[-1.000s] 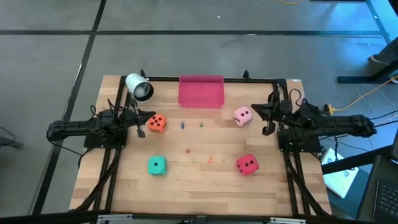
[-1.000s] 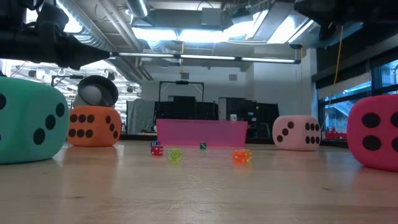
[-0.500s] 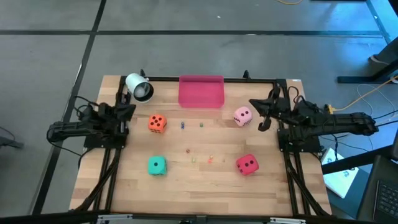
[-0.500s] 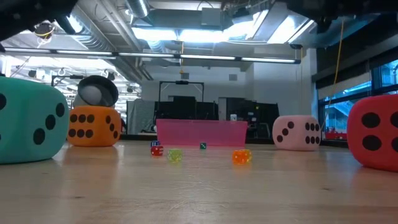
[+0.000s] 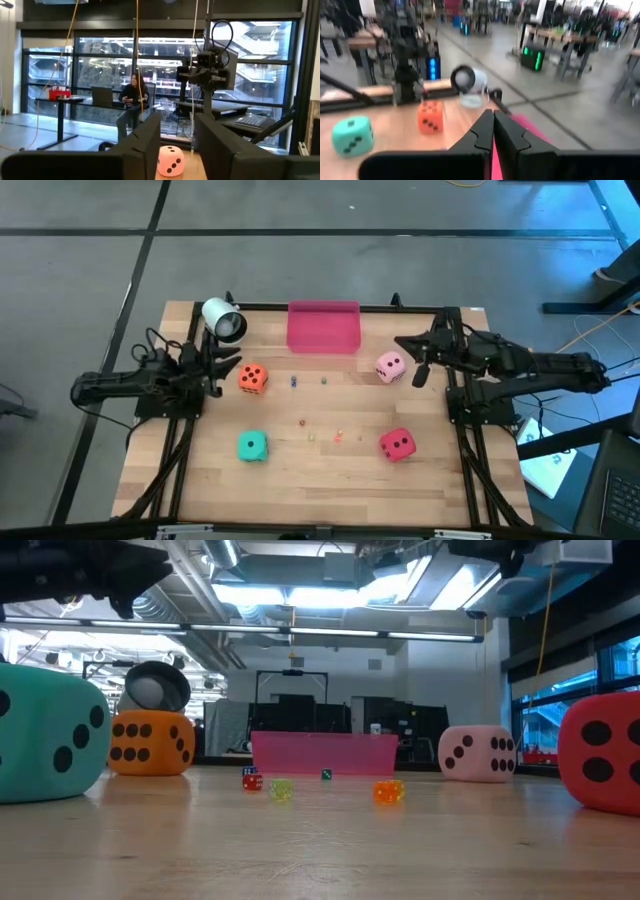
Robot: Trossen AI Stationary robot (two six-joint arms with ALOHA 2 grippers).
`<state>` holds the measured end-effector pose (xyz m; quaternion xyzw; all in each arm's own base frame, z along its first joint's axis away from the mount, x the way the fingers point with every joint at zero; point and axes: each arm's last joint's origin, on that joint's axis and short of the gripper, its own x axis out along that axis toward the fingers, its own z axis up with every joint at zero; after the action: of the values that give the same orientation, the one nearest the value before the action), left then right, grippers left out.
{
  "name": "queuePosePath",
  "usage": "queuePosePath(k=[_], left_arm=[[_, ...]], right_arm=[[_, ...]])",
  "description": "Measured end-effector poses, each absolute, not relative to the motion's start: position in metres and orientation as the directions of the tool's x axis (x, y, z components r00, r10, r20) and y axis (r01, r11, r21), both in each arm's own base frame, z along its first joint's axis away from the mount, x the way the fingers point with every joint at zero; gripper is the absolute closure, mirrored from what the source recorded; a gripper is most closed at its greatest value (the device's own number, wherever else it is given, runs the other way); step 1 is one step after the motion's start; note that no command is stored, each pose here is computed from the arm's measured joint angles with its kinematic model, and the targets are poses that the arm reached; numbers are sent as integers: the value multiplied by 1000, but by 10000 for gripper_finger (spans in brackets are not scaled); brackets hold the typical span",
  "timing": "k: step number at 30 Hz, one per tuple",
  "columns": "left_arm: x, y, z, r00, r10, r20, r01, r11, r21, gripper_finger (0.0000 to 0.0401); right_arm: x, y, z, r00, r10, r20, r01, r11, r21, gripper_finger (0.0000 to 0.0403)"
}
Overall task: Pick & Place Dice
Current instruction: Put the big pink dice into the pink bin
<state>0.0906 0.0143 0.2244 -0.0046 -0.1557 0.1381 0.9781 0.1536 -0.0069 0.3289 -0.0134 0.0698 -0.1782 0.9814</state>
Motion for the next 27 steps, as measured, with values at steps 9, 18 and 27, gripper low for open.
queuePosePath(k=[9, 18, 27], left_arm=[[95, 14, 221, 932, 258, 256, -259, 966, -31, 255], [99, 14, 219, 942, 249, 223, -250, 968, -22, 258], [99, 14, 219, 942, 249, 224, -248, 968, -32, 257]], right_arm=[[172, -7, 342, 806, -371, -460, 393, 918, -53, 256], [191, -14, 329, 623, -403, -670, 442, 889, -123, 93], [209, -29, 297, 420, -360, -833, 430, 887, -166, 25]])
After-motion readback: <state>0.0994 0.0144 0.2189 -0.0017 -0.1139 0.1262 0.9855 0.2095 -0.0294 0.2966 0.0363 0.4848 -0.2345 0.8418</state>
